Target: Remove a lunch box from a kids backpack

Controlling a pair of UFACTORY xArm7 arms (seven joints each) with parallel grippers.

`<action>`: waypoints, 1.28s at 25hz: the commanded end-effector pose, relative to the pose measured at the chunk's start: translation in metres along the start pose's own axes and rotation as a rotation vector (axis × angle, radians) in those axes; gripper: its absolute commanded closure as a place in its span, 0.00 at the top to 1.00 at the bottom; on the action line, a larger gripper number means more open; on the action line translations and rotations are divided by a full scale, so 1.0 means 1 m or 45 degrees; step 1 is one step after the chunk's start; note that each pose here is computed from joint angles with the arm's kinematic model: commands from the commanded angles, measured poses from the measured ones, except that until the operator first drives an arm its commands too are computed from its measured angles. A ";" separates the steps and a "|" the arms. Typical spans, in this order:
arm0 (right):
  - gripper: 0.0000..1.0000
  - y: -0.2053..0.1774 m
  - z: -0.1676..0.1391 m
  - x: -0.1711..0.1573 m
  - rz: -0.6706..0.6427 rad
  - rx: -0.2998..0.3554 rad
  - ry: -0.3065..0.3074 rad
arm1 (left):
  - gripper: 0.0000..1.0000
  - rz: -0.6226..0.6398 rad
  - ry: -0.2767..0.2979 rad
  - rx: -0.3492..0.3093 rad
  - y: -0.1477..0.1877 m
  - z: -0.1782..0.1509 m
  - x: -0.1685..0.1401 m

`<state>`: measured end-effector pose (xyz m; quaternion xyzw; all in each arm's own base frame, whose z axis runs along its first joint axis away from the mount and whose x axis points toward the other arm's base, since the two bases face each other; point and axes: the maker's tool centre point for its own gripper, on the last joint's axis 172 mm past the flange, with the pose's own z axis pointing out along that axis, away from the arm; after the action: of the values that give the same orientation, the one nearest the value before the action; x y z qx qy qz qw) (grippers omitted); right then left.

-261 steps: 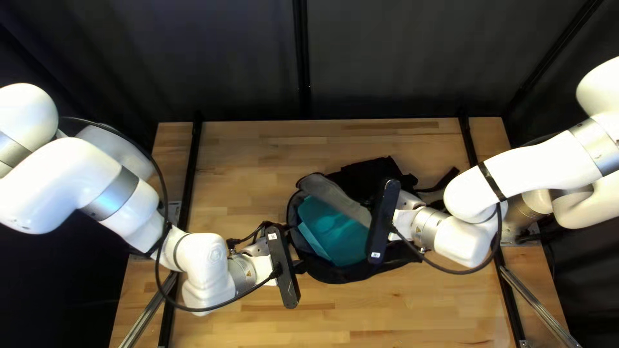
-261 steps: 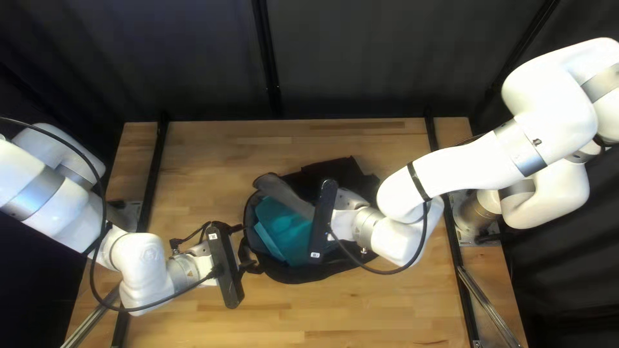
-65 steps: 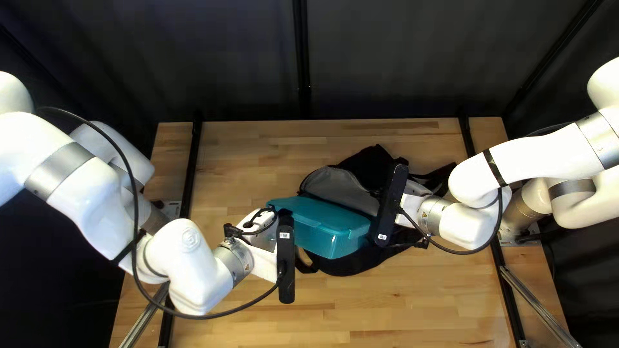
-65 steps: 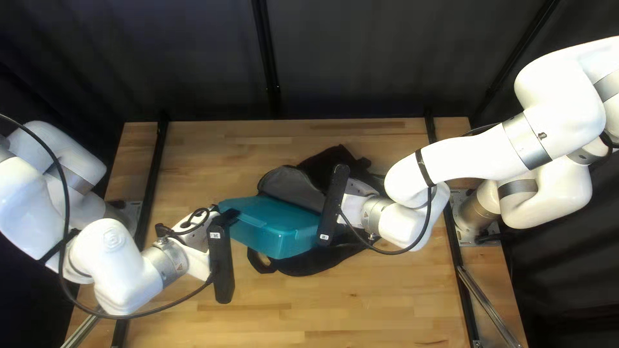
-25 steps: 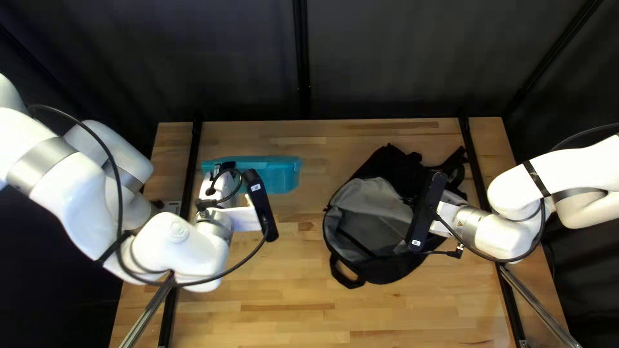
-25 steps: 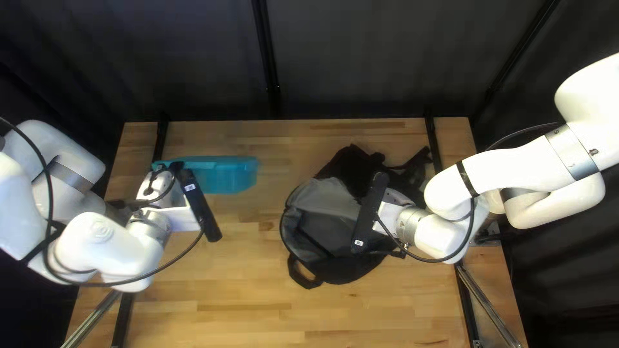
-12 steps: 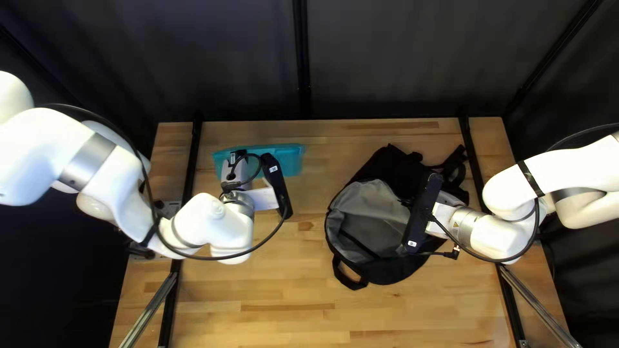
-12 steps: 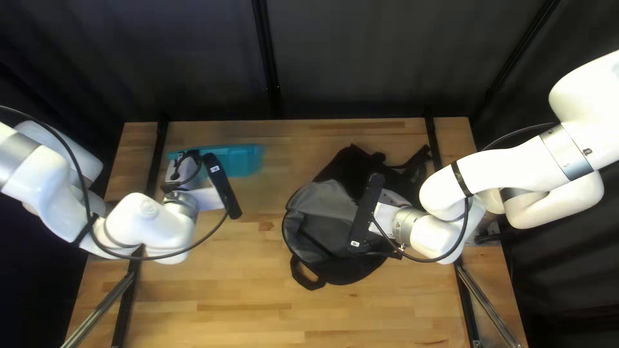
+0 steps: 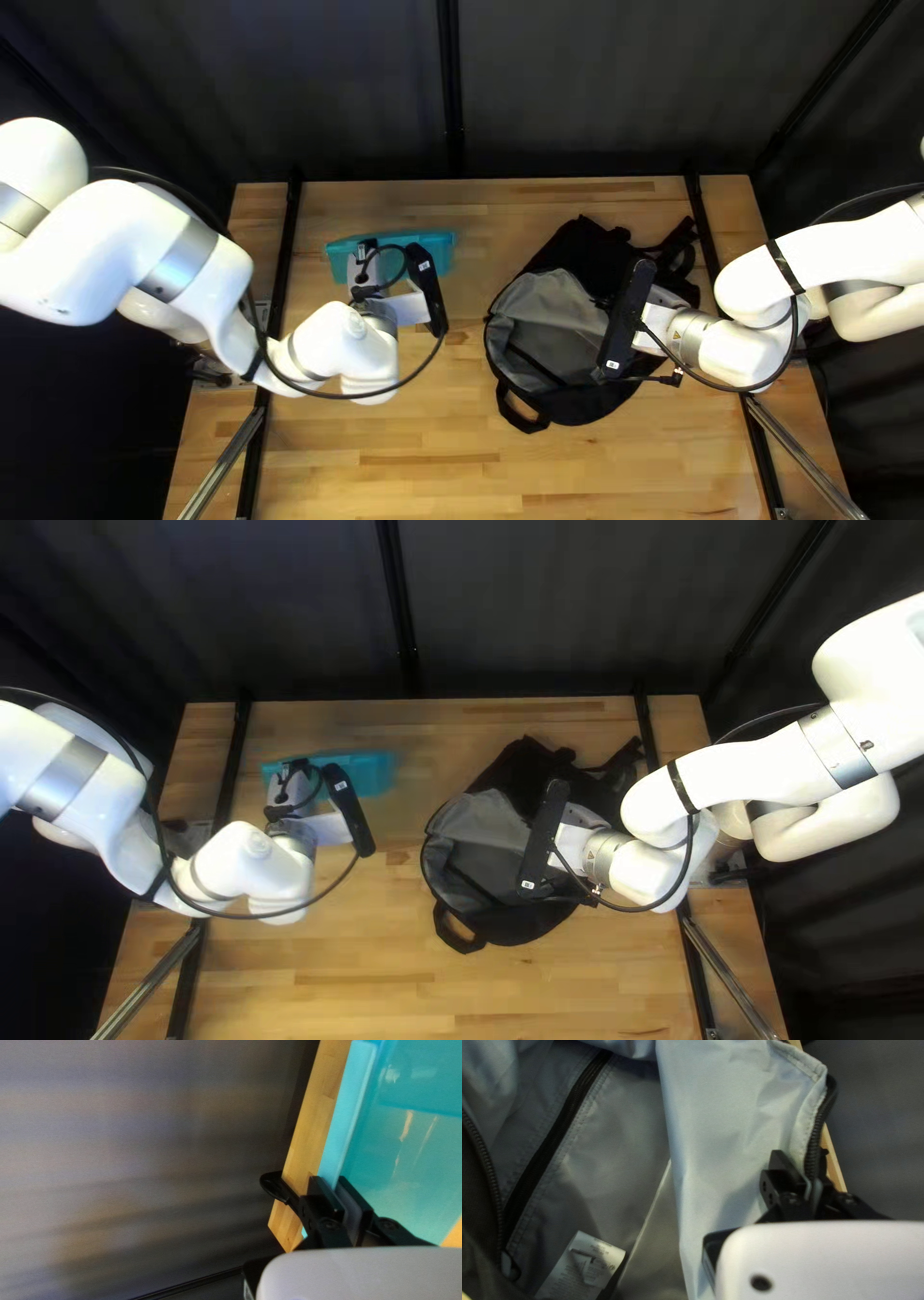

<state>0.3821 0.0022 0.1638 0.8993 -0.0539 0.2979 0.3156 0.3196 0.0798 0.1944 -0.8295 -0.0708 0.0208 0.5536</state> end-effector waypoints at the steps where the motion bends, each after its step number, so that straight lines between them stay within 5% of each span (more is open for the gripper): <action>1: 0.00 -0.001 0.002 0.002 0.002 0.003 0.003 | 0.00 0.019 0.004 -0.013 0.022 -0.017 0.004; 18: 0.00 -0.004 0.005 0.003 0.000 0.010 0.012 | 0.00 0.087 0.011 -0.081 0.081 -0.074 -0.008; 32: 0.00 -0.008 0.007 0.003 0.002 0.020 0.012 | 0.00 0.167 0.038 -0.293 0.131 -0.101 -0.022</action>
<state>0.3904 0.0040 0.1575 0.9001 -0.0507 0.3026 0.3093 0.3224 -0.0574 0.1143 -0.8834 -0.0159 0.0349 0.4670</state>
